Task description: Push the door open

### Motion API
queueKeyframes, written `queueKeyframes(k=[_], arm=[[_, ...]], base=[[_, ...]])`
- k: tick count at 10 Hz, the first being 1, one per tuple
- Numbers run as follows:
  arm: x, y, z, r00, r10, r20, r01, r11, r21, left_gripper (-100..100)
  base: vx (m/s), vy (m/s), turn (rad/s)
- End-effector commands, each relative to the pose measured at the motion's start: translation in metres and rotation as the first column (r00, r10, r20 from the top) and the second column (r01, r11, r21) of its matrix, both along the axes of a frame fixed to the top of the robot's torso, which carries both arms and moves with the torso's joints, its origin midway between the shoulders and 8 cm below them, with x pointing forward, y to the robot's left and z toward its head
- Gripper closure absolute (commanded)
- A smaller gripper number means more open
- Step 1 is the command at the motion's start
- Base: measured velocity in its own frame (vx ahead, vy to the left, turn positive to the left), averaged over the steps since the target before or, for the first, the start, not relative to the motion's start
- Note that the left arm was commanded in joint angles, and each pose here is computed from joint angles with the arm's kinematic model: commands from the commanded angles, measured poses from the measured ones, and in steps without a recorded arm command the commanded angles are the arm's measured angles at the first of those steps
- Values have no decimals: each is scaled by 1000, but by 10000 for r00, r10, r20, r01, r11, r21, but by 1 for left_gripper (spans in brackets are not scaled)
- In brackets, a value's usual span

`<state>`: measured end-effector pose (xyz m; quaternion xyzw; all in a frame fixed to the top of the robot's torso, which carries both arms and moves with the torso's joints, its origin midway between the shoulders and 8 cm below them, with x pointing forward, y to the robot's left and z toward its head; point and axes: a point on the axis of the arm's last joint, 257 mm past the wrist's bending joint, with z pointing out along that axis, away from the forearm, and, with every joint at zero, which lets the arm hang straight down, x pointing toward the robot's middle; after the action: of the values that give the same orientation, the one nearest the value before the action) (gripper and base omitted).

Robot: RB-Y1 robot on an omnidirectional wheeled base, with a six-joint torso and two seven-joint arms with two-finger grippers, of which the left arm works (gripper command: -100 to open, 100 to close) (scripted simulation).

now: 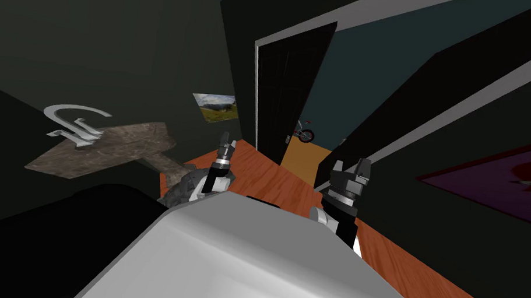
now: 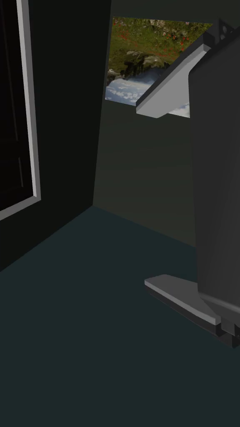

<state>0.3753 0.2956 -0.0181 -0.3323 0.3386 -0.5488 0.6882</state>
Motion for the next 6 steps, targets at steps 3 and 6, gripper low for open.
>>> queueKeyframes(k=[3, 6], arm=[[14, -6, -28, 9988, -260, -412, 257, 9996, -66, -100], [22, -9, -46, 9969, -415, -673, 408, 9991, -122, -100]], base=[[185, -38, -65], [156, -19, -47]])
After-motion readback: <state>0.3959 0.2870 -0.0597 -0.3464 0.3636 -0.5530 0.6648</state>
